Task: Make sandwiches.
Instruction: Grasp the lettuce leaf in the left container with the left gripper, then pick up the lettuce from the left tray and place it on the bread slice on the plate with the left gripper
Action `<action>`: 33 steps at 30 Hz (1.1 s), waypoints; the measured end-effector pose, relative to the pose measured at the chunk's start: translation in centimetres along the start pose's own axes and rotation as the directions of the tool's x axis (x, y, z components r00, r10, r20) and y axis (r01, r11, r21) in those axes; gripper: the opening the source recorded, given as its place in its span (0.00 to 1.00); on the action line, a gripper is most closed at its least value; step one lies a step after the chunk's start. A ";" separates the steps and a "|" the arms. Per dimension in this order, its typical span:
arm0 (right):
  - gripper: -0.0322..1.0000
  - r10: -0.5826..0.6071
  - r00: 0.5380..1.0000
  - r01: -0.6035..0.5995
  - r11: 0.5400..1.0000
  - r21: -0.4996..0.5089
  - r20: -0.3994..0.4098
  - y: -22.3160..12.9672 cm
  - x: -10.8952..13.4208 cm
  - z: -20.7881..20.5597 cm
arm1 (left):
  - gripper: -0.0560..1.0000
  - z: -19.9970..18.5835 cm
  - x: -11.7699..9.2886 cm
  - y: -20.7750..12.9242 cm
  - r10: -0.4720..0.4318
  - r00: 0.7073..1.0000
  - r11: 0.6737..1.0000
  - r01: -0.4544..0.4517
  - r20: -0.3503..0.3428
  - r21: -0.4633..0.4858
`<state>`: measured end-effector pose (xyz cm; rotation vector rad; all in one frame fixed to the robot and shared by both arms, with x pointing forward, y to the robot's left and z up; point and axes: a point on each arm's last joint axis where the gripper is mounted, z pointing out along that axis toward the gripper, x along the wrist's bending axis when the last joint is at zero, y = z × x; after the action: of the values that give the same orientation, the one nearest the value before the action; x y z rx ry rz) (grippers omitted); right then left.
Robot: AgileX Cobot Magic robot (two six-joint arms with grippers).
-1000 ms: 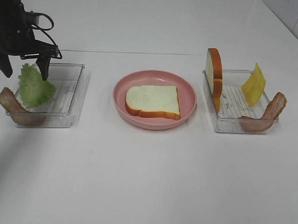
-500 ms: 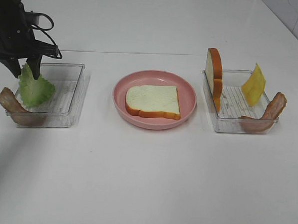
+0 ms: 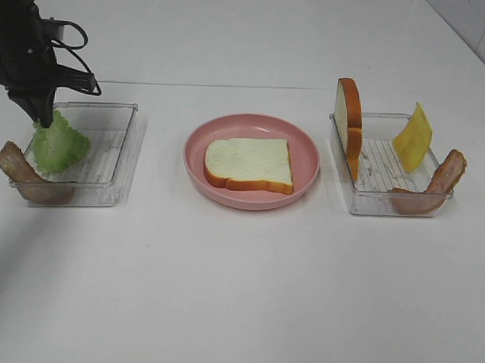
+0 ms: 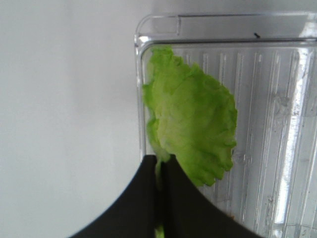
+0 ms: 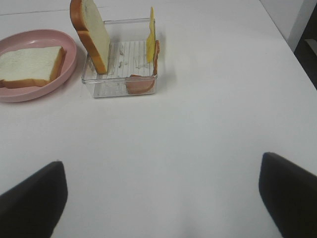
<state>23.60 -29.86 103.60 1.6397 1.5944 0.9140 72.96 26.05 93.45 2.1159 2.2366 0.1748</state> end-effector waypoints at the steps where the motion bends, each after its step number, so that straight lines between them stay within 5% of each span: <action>1: 0.98 0.000 1.000 0.000 1.000 0.000 0.000 0.0 0.0 0.0 | 0.06 0.0 0.0 0.0 0.000 1.000 1.000 0.000 0.000 0.000; 15: 0.98 0.000 1.000 0.000 1.000 0.000 0.000 0.0 0.0 0.0 | 0.06 -2.3 0.1 0.2 -0.003 1.000 0.999 0.003 0.007 -0.050; 24: 0.98 0.000 1.000 0.000 1.000 0.000 0.000 0.0 0.0 0.0 | 0.06 -7.6 0.4 -0.1 -0.007 1.000 0.988 0.011 0.024 -0.155; 33: 0.98 0.000 1.000 0.000 1.000 0.000 0.000 0.0 0.0 0.0 | 0.06 -12.9 -0.6 -1.1 0.033 0.990 0.969 0.002 0.139 -0.245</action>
<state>23.60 -29.86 103.60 1.6397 1.5944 0.9140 70.33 24.83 106.11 1.9528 2.0038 0.2760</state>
